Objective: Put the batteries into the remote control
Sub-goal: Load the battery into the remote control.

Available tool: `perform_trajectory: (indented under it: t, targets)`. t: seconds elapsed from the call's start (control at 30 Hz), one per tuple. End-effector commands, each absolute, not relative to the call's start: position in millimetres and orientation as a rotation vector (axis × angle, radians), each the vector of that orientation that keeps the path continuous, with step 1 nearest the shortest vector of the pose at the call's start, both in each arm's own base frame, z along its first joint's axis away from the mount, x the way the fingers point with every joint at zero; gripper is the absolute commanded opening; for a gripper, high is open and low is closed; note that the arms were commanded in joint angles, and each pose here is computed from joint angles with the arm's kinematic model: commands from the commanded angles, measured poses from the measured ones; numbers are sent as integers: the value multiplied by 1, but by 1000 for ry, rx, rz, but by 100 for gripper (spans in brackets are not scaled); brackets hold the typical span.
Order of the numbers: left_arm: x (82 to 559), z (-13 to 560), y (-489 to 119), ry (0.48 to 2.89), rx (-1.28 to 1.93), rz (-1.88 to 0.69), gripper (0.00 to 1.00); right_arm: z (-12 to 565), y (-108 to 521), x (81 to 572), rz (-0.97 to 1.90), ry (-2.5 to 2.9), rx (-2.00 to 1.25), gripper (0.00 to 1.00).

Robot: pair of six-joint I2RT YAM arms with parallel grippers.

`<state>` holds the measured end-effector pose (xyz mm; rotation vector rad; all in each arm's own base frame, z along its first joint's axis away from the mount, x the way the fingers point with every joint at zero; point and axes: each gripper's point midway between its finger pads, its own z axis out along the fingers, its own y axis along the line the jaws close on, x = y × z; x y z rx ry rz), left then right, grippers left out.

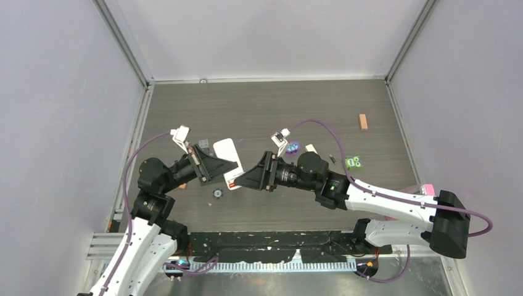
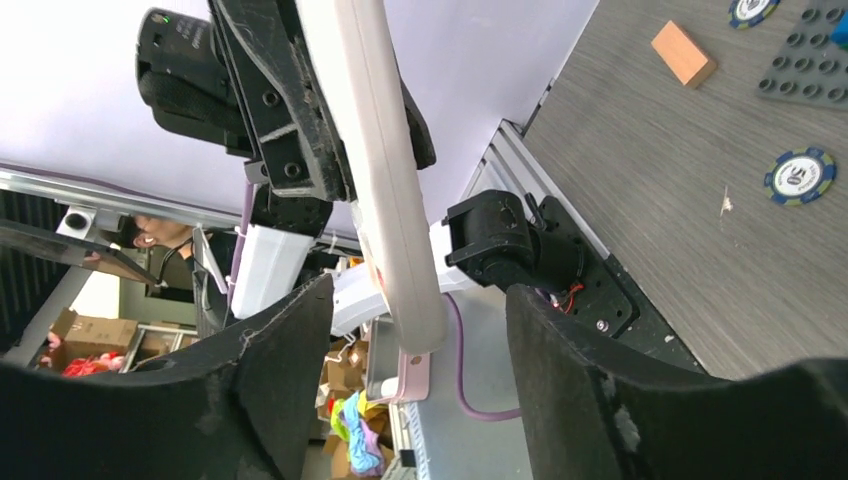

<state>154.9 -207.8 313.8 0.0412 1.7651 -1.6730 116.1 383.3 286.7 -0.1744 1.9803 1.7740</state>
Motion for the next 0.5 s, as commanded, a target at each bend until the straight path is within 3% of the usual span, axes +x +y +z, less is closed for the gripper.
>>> perform_trajectory:
  t: [0.0, 0.13, 0.47]
  targets:
    - [156, 342, -197, 1565, 0, -1660, 0, 319, 380, 121, 1841, 1838, -130, 74]
    - [156, 350, -187, 1471, -67, -1651, 0, 330, 387, 124, 1889, 1798, -104, 74]
    - [156, 361, -173, 1366, -219, -1707, 0, 355, 405, 131, 2014, 1691, -58, 59]
